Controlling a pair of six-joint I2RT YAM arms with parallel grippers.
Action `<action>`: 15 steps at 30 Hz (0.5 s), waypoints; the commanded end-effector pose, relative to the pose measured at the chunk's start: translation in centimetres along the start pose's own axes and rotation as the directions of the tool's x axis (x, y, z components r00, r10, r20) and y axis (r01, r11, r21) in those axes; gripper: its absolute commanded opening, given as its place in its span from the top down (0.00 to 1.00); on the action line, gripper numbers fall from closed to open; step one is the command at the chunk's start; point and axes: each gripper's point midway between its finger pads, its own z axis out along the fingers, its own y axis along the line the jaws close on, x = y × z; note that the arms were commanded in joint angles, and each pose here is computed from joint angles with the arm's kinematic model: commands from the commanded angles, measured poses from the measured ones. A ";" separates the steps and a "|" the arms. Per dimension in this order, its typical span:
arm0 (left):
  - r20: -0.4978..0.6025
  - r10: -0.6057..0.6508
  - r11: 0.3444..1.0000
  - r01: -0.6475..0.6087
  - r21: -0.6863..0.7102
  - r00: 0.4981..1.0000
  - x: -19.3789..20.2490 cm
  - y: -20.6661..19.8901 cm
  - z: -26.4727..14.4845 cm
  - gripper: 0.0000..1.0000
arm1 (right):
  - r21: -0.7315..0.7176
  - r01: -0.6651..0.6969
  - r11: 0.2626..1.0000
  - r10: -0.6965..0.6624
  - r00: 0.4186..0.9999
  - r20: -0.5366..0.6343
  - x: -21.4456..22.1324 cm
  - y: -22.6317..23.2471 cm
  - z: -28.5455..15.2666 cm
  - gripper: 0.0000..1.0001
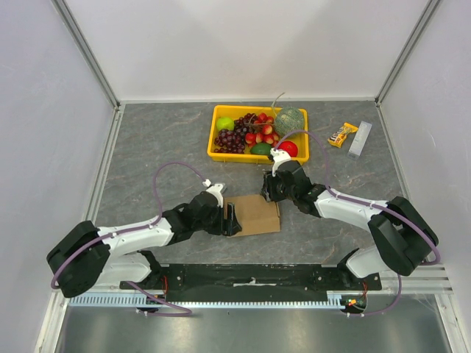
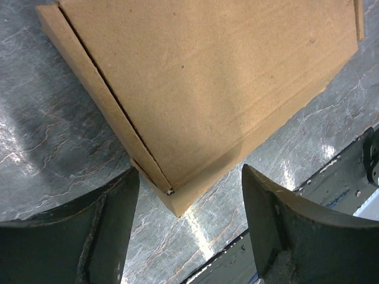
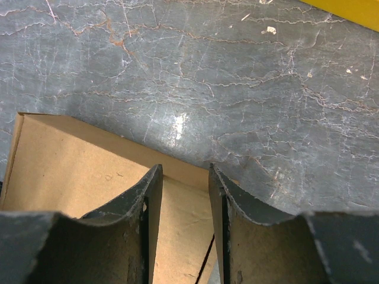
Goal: Fold the paper box
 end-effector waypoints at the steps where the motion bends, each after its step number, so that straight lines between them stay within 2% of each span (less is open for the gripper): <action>1: 0.010 -0.003 0.997 0.002 0.080 1.000 -0.7 -1.9 0.1 0.26 | 0.006 -0.005 1.000 0.005 0.997 -0.081 2.0 -0.2 0.1 0.56; 8: -0.005 -0.009 0.996 0.010 0.086 1.000 -0.3 -1.8 0.2 0.35 | 0.004 -0.006 1.000 0.007 0.996 -0.088 2.2 -0.2 0.2 0.57; 15: -0.005 -0.019 0.998 0.019 0.068 1.000 -0.2 -1.5 0.3 0.37 | -0.001 -0.009 1.000 0.009 0.995 -0.098 2.5 -0.1 0.0 0.57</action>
